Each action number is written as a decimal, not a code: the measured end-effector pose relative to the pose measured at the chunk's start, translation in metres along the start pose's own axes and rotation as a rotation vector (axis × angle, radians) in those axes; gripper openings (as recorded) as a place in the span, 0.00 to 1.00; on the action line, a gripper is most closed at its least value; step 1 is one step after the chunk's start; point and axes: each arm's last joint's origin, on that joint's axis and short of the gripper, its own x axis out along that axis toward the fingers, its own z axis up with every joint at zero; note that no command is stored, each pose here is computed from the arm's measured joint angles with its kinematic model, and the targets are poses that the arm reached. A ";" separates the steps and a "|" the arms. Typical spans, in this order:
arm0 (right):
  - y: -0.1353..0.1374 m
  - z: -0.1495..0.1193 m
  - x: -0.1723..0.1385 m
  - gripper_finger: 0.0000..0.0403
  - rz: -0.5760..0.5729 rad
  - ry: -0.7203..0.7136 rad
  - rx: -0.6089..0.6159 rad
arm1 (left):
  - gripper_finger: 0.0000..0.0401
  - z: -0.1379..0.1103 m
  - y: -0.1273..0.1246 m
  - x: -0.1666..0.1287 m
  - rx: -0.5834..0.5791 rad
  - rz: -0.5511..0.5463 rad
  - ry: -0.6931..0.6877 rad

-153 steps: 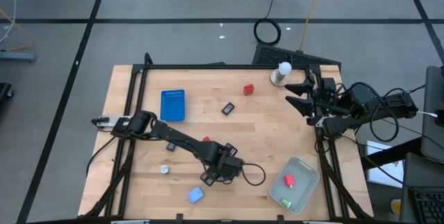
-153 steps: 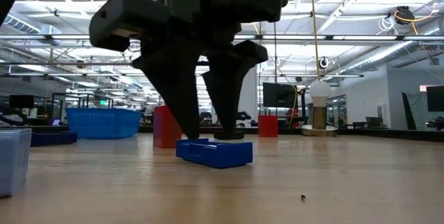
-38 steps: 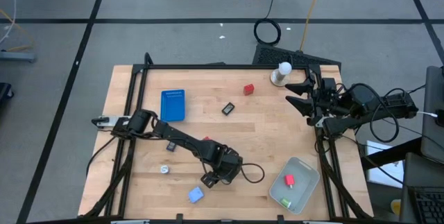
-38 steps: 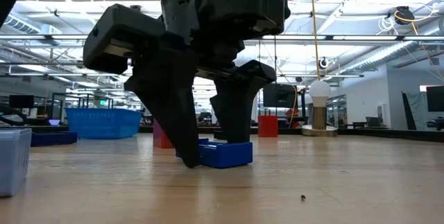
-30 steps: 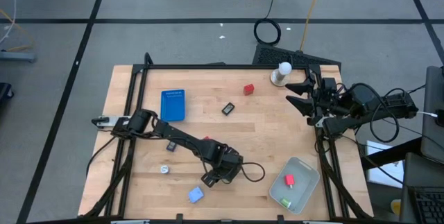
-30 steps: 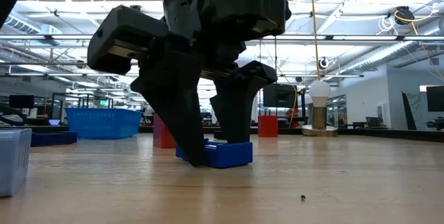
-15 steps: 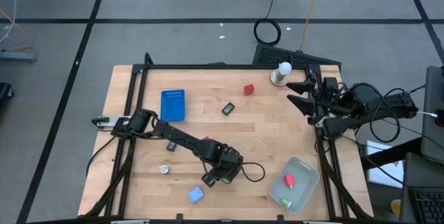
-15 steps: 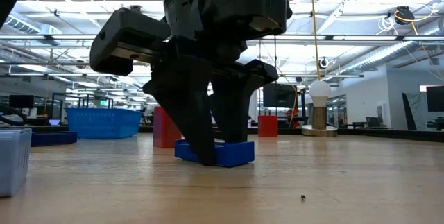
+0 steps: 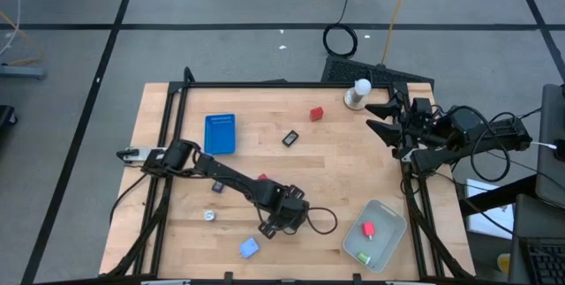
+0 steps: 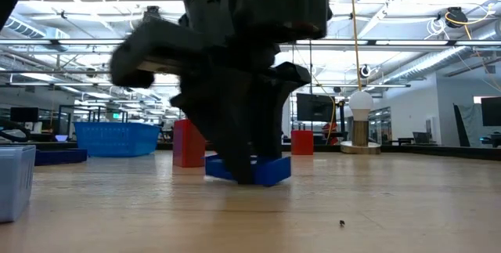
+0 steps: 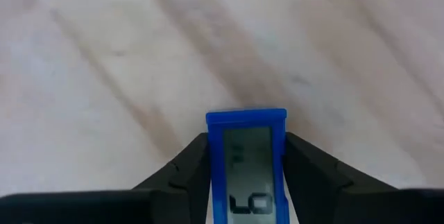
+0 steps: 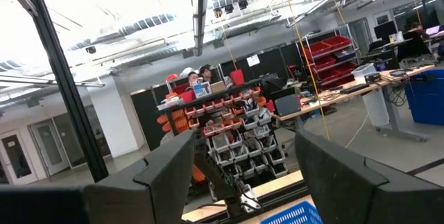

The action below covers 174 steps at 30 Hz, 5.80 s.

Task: Pick & Place Office items
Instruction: Put the blue digital timer into the blue bin, then put the black digital timer into the blue bin

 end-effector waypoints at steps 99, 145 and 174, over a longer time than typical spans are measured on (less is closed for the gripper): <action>-0.010 0.012 -0.041 0.60 0.037 0.047 0.064 | 0.36 -0.274 0.041 -0.141 -2.016 0.824 -0.038; -0.010 0.014 -0.041 0.60 0.048 0.027 0.079 | 0.78 -0.282 0.055 -0.126 -1.971 0.556 -0.222; -0.010 0.014 -0.041 0.60 0.047 0.029 0.072 | 0.55 -0.192 0.089 -0.271 -1.535 0.506 -0.444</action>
